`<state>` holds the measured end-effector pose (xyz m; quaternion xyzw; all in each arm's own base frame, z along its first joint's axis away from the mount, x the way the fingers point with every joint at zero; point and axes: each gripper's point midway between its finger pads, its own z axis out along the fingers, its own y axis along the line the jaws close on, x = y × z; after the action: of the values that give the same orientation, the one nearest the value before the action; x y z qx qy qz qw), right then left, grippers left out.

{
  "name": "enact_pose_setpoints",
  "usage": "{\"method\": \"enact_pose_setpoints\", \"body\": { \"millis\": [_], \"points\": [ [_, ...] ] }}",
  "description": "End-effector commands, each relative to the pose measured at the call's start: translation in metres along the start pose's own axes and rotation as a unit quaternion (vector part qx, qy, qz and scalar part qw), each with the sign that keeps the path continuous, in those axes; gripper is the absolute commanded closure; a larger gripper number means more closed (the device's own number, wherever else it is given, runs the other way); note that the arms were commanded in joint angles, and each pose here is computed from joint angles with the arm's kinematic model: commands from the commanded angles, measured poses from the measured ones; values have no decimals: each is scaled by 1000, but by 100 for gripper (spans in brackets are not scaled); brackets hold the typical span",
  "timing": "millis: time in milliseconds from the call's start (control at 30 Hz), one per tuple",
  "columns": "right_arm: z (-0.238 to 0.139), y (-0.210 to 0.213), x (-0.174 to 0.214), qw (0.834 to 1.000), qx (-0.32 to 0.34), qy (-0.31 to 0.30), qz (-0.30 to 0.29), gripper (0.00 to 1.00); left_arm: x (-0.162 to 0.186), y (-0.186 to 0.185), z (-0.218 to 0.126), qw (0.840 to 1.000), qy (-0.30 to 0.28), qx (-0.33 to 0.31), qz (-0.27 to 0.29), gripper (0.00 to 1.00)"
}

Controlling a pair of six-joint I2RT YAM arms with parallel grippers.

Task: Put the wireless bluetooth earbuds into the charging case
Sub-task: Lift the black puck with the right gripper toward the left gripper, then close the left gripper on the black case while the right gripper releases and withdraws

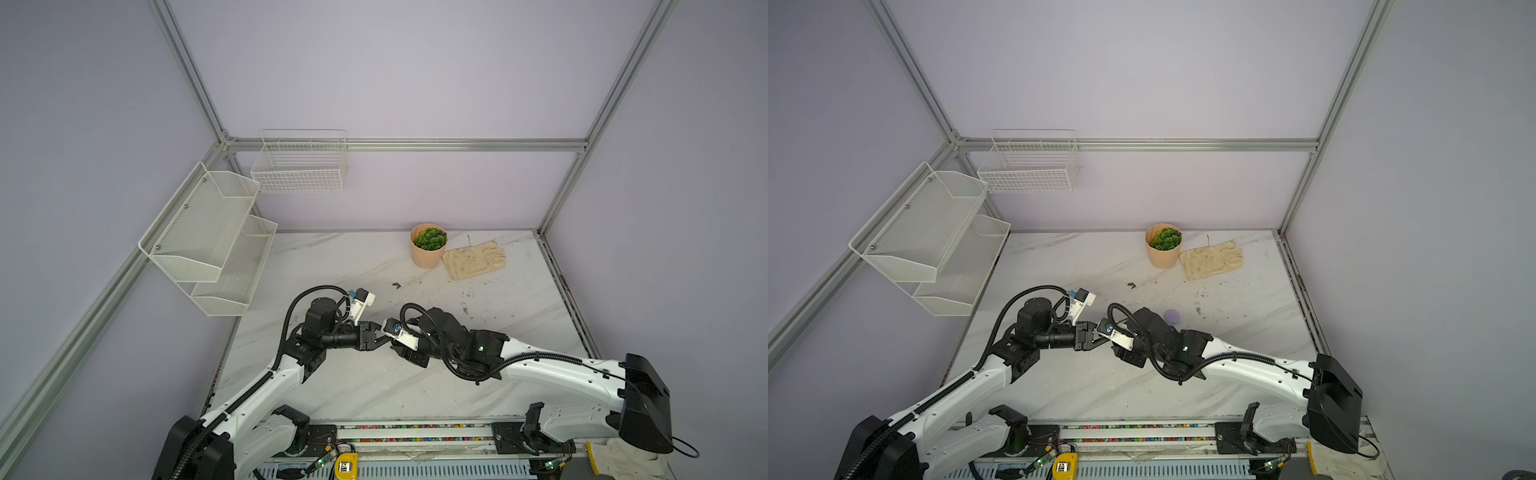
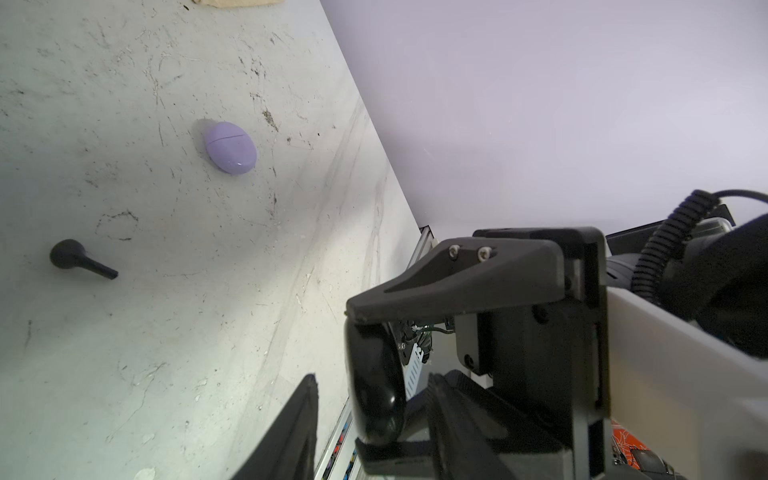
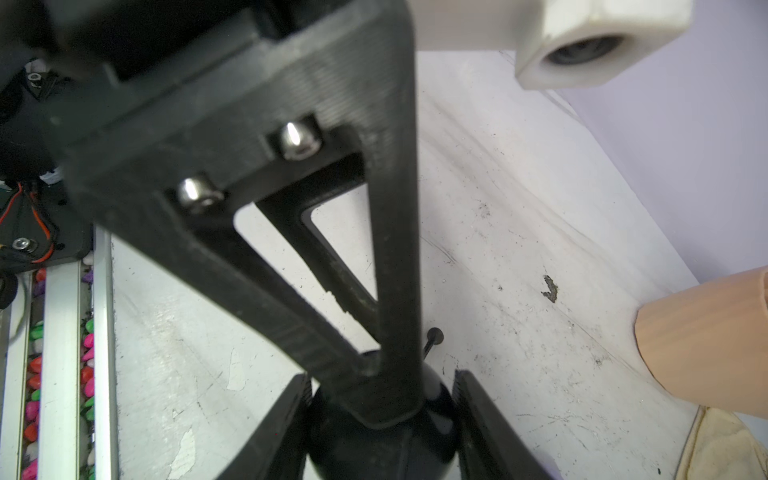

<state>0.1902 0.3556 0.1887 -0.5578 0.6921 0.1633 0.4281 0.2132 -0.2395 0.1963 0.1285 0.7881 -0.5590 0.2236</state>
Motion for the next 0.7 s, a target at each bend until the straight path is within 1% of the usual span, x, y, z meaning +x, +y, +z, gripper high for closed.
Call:
{"method": "enact_pose_setpoints", "body": {
  "millis": [0,367,667],
  "points": [
    [-2,-6,-18,1000,7,-24,-8,75,-27,-36,-2,997,-20,33,60,57],
    [-2,-9,-23,999,12,-28,-14,77,-15,-35,3,997,-4,41,59,58],
    [-1,-11,-25,999,18,-29,-17,77,-12,-39,5,997,3,47,60,69]
  ]
}}
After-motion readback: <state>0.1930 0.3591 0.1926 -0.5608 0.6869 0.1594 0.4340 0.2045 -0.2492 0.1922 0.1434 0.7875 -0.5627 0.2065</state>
